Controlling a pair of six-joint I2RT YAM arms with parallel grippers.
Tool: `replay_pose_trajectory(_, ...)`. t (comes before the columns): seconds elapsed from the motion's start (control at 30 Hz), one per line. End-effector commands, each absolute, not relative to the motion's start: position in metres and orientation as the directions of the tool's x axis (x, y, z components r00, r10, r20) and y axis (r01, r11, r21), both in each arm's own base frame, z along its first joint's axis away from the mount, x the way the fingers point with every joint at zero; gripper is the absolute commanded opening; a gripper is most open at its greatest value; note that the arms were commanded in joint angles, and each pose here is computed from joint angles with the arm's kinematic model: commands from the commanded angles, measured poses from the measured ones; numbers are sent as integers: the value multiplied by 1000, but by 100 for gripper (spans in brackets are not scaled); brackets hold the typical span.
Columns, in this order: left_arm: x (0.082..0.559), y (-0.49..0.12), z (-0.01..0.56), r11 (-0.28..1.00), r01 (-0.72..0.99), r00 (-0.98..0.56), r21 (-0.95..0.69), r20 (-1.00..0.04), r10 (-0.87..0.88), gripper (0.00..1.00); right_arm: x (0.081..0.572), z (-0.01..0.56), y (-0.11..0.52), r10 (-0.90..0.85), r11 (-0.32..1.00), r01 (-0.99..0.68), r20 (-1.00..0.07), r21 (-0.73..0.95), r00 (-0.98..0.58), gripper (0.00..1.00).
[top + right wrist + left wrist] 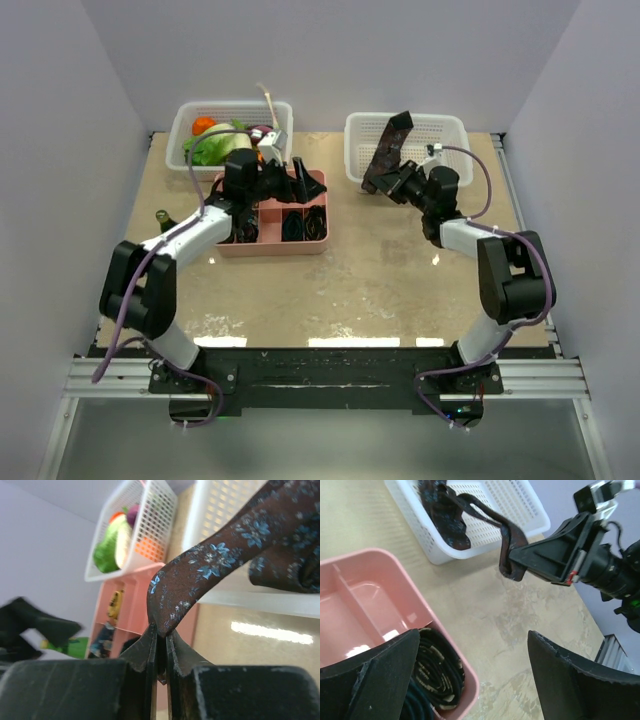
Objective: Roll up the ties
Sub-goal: Pick up the tie from the bin.
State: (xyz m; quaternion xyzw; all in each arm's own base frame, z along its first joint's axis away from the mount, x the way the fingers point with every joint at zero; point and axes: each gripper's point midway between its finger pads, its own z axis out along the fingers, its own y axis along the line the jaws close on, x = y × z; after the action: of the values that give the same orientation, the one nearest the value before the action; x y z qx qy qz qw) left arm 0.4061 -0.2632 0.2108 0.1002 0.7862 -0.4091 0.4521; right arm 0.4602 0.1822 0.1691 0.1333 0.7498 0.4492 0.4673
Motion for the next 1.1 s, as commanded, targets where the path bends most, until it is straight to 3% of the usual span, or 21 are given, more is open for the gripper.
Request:
replay_pose_trajectory(0.0,407,-314,224,485,621,-608,-616,-769,-198,93,459,212,181,693,485,-224,-528,845,-490,3)
replay_pose_trajectory(0.33,413,-378,223,353,693,-627,-629,-767,-137,88,453,219,181,690,483,-220,-523,848,-501,4)
replay_pose_trajectory(0.47,422,-393,218,344,693,-637,-633,-762,-120,76,453,220,180,687,486,-219,-525,846,-503,4)
replay_pose_trajectory(0.8,435,-412,198,357,681,-655,-640,-750,-95,70,451,222,184,687,465,-232,-513,854,-515,5)
replay_pose_trajectory(0.93,440,-417,196,362,681,-653,-637,-751,-92,57,450,221,186,685,453,-234,-504,860,-526,6)
replay_pose_trajectory(1.03,442,-419,196,356,682,-654,-639,-750,-94,36,449,220,188,683,445,-238,-499,863,-533,7)
replay_pose_trajectory(1.07,443,-419,199,355,686,-649,-636,-754,-97,24,448,220,188,681,443,-241,-499,863,-536,8)
